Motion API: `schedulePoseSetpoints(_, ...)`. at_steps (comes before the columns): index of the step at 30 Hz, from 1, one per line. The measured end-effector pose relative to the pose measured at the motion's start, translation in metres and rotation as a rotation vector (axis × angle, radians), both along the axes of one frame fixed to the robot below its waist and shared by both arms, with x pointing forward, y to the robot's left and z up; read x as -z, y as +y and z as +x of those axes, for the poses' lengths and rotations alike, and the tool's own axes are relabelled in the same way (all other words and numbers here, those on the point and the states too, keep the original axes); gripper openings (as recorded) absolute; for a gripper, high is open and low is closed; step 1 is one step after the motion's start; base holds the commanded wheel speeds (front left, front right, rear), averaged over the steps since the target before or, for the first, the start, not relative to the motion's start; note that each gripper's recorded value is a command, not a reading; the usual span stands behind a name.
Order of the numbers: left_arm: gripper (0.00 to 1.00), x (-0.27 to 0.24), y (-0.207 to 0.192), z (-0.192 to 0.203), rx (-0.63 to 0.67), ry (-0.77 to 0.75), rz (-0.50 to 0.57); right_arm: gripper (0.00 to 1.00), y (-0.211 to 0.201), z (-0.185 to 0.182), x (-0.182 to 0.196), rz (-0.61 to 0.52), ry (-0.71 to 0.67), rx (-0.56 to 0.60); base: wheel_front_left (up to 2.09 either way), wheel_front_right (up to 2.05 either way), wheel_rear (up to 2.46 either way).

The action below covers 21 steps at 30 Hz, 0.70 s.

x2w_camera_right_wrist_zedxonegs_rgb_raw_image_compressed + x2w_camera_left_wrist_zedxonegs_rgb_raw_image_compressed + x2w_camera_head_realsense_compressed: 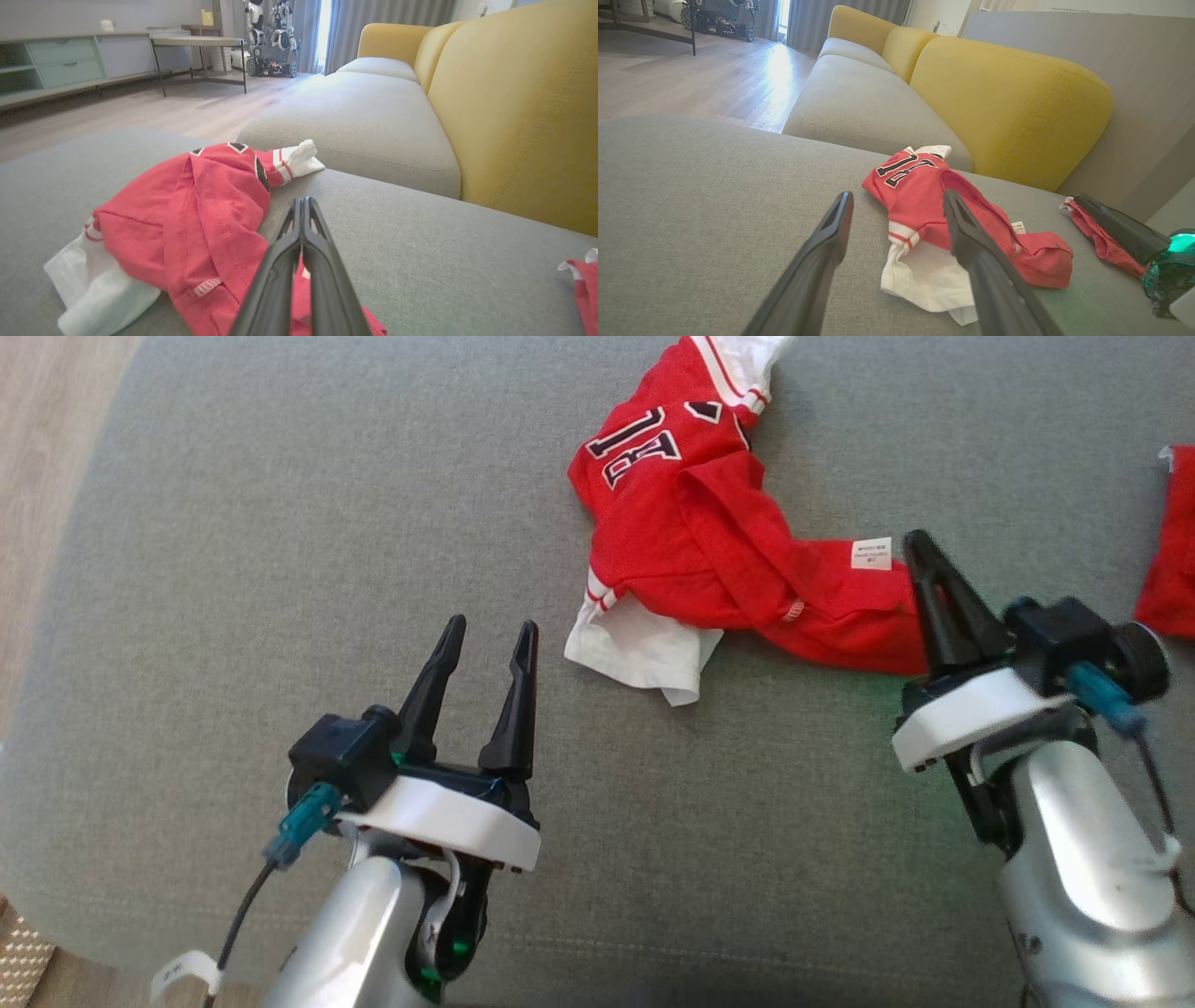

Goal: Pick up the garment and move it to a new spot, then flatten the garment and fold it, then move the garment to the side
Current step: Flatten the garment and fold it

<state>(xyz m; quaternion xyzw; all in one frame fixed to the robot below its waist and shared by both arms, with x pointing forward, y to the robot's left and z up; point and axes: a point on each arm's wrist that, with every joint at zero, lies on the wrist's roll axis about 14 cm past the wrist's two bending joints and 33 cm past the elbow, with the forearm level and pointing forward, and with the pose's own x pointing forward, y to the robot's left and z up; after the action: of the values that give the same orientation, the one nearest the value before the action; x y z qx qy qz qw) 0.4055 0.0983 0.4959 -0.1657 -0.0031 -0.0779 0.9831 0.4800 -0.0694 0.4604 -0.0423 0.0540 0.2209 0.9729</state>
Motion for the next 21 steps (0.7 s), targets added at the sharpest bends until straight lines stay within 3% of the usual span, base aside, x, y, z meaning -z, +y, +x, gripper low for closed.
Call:
schedulePoseSetpoints(7,1.0,-0.009,-0.006,-0.003,0.017,-0.024,-0.003,0.0,-0.026,-0.017,-0.037,0.147,-0.098,0.123,0.0,0.0,0.0)
schedulePoseSetpoints(15,1.0,-0.013,-0.015,-0.014,0.04,-0.034,-0.015,0.0,-0.048,-0.057,-0.052,0.183,-0.137,0.194,0.0,0.0,0.0)
schedulePoseSetpoints(16,1.0,-0.014,-0.016,-0.015,0.043,-0.036,-0.016,0.16,-0.051,-0.063,-0.049,0.182,-0.126,0.204,0.0,0.0,0.0)
schedulePoseSetpoints(17,1.0,-0.014,-0.017,-0.016,0.046,-0.036,-0.018,0.53,-0.053,-0.068,-0.044,0.178,-0.112,0.211,0.0,0.0,0.0)
schedulePoseSetpoints(18,1.0,-0.015,-0.018,-0.018,0.048,-0.037,-0.02,1.0,-0.056,-0.077,-0.036,0.171,-0.087,0.222,0.0,0.0,0.0)
schedulePoseSetpoints(21,1.0,-0.016,-0.016,-0.02,0.04,-0.044,-0.011,1.0,-0.057,-0.084,-0.034,0.18,-0.086,0.228,0.0,0.0,0.0)
